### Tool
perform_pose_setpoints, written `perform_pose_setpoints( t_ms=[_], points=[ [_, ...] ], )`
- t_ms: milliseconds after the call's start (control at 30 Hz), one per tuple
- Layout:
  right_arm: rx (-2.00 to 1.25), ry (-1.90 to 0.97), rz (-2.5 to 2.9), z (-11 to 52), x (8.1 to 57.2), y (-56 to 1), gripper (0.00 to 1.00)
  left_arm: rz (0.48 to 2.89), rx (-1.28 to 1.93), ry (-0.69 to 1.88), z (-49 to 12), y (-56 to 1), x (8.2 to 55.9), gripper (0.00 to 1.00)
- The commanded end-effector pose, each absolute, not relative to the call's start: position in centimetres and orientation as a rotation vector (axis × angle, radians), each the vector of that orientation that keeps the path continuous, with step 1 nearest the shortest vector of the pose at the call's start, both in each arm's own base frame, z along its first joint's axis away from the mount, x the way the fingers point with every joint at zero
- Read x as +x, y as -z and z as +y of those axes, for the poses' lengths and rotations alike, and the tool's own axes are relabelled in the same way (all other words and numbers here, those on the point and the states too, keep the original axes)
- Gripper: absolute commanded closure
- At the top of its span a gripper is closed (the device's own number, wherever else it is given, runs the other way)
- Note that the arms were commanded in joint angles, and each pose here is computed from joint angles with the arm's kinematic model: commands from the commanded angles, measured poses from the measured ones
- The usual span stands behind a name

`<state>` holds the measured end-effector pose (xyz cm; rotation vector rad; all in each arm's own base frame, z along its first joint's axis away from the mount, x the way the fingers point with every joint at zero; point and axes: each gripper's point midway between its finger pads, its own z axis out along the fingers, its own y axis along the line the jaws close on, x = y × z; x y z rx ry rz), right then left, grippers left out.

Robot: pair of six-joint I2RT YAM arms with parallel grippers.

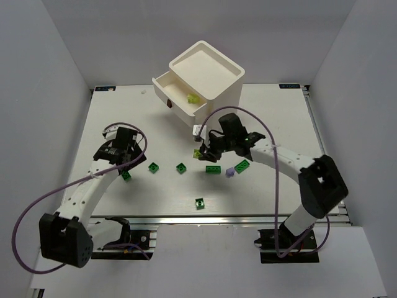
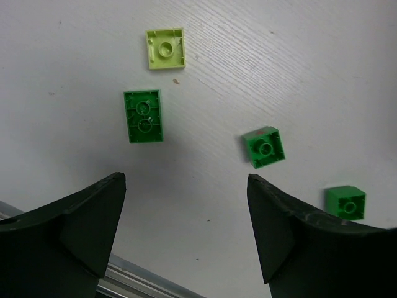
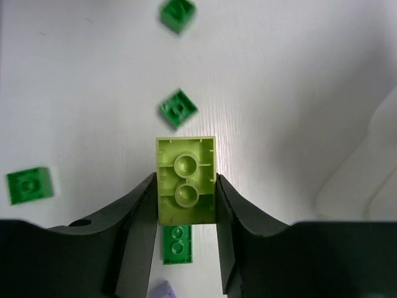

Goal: Sort the legos into containers by color

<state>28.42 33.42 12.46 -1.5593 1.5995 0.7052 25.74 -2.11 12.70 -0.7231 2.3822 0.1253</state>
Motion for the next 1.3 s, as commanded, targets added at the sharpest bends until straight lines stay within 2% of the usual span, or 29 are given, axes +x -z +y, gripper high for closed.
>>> perform_pose_setpoints(
  t_ms=[0,33,167,233,267,367,467,500,567,633,767,800,867,933,967,1033,1267],
  points=[
    [-1.797,-0.862,1.192,33.9,23.7,-19.4,1.0,2.347,-0.688,-0.182,-1.1,-13.5,27.6,0.11],
    [-1.866,-0.929,1.197,32.9,21.7,-19.5,1.0,2.354,-0.672,-0.194,-0.8,-13.5,28.0,0.11],
    [-1.828,-0.971,1.042,34.1,21.0,-27.1,1.0,2.408,-0.63,-0.258,-0.1,-12.4,29.5,0.11],
    [-1.727,-0.936,1.12,34.6,22.6,-29.1,1.0,2.433,-0.616,-0.282,0.2,-11.9,29.9,0.1],
    [-1.626,-0.826,1.116,35.4,25.4,-31.1,1.0,2.437,-0.625,-0.292,0.6,-11.8,30.2,0.11],
    [-1.399,-0.728,1.215,36.4,30.2,-34.7,1.0,2.453,-0.633,-0.306,1.5,-11.0,31.1,0.1],
    [-1.281,-0.642,1.346,37.1,34.9,-34.2,1.0,2.474,-0.615,-0.303,1.7,-10.6,31.8,0.1],
    [-1.224,-0.627,1.348,37.4,35.9,-36.1,1.0,2.483,-0.615,-0.318,2.1,-10.3,32.0,0.11],
    [-1.182,-0.58,1.434,37.9,38.5,-34.4,1.0,2.49,-0.616,-0.313,2.4,-10.2,32.2,0.1],
    [-1.124,-0.542,1.448,38.0,40.3,-35.6,1.0,2.499,-0.631,-0.315,3.1,-9.9,32.2,0.1],
    [-1.124,-0.54,1.535,38.8,42.8,-32.8,1.0,2.509,-0.632,-0.262,3.1,-9.4,32.3,0.1],
    [-1.129,-0.541,1.554,38.9,42.9,-32.3,0.98,2.518,-0.627,-0.238,2.8,-9.1,32.1,0.1],
    [-1.127,-0.539,1.585,38.8,43.6,-31.1,0.83,2.519,-0.636,-0.225,2.8,-9.0,32.0,0.1],
    [-1.126,-0.529,1.607,38.6,44.0,-30.3,0.74,2.527,-0.644,-0.214,2.9,-8.6,31.9,0.1],
    [-1.126,-0.534,1.616,38.6,44.0,-30.0,0.6,2.532,-0.642,-0.212,2.9,-8.4,31.9,0.11],
    [-1.123,-0.535,1.618,38.4,44.0,-30.0,0.46,2.541,-0.632,-0.203,2.8,-8.1,31.9,0.11],
    [-1.092,-0.544,1.6,37.6,44.1,-31.7,0.42,2.573,-0.646,-0.194,3.0,-7.0,32.0,0.16]
  ],
)
